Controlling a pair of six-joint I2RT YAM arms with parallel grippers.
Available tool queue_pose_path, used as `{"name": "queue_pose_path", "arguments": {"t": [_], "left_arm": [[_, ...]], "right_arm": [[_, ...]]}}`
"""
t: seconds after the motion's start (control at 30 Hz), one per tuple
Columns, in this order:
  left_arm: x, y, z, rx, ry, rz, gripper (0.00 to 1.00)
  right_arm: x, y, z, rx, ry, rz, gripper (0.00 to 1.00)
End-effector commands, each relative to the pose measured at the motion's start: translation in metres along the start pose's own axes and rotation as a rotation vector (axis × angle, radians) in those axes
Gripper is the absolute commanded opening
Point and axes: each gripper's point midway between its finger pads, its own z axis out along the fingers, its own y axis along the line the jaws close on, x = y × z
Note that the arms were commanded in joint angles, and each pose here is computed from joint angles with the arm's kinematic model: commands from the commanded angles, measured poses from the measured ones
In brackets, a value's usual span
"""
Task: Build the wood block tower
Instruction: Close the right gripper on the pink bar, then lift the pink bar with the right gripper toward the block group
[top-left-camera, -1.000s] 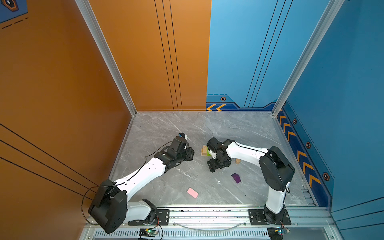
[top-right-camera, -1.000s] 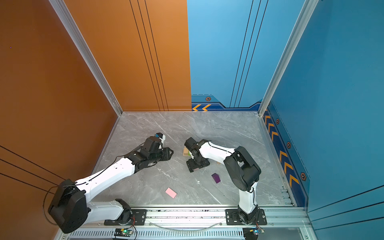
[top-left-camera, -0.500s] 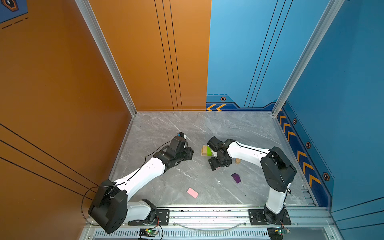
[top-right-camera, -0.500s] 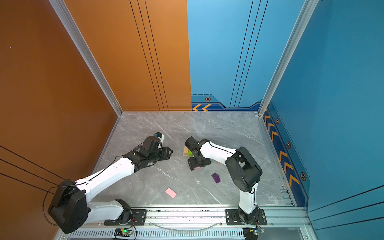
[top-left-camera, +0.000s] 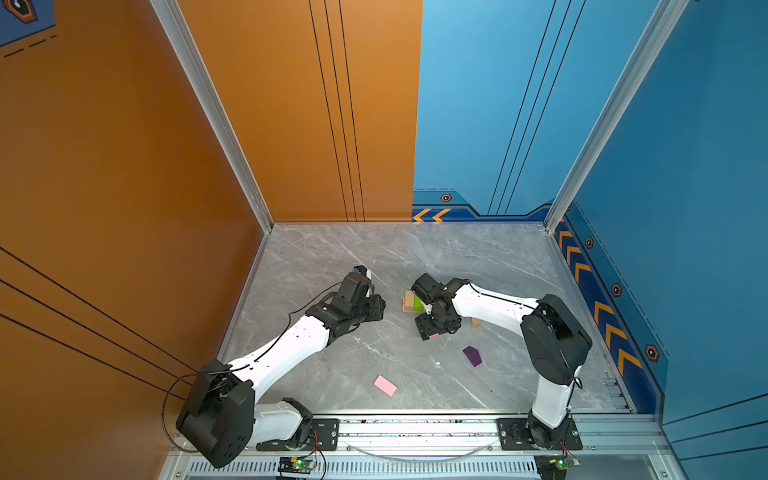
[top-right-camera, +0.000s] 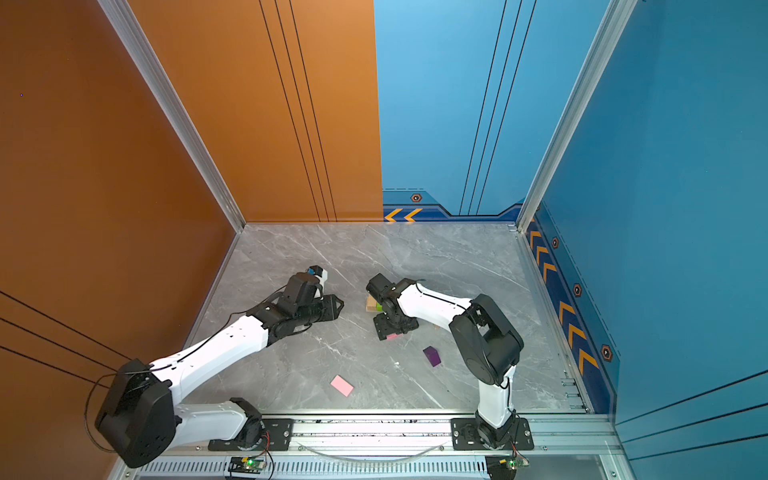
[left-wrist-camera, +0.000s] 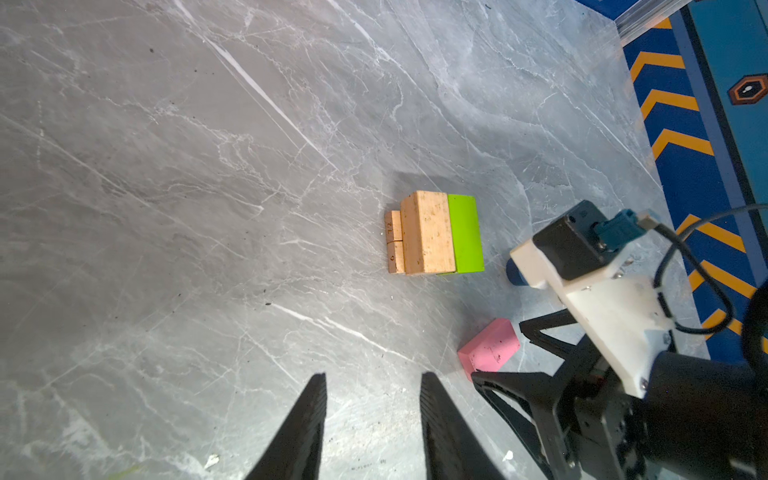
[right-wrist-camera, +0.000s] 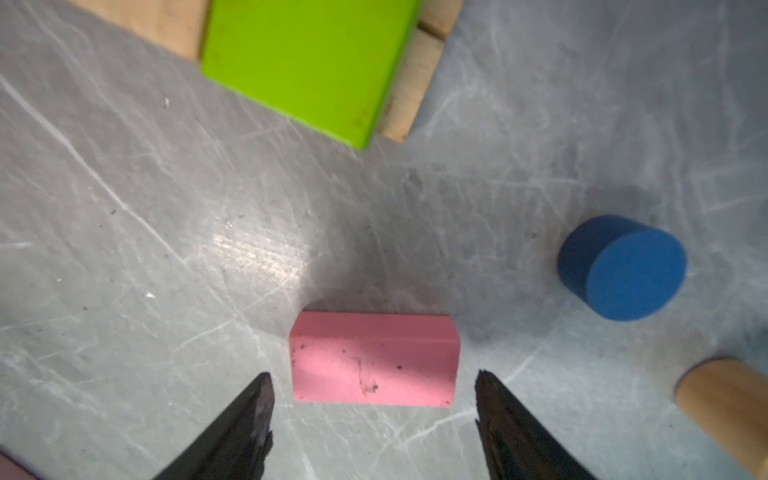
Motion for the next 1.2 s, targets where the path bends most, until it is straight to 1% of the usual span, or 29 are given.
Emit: {"name": "queue_pose_path", "arguments": {"t": [0.0,0.7,0.8,1.07,1.17], "left_arm": [[0.002,0.005,-0.004,-0.001,0.001,0.009,0.40],[0.004,0.008,-0.004,-0.005,0.005,0.003,0.40],[0.003,0.009,-0.004,-0.005,0.005,0.001,0.40],[0.004,0.010,-0.005,-0.006,0.005,0.000,0.40],[0.004,0.011,-0.005,-0.007,0.005,-0.001,0.40]], "right_arm": [[-0.009,0.000,0.002,0.031,-0.024,0.011,0.75],[-0.005,-0.002,0.009,0.080,-0.015,0.022,0.70],[-0.005,-0.001,0.010,0.080,-0.015,0.022,0.68],[-0.003,0.000,0.013,0.094,-0.010,0.025,0.66],[-0.003,0.000,0.014,0.097,-0.010,0.027,0.64]]}}
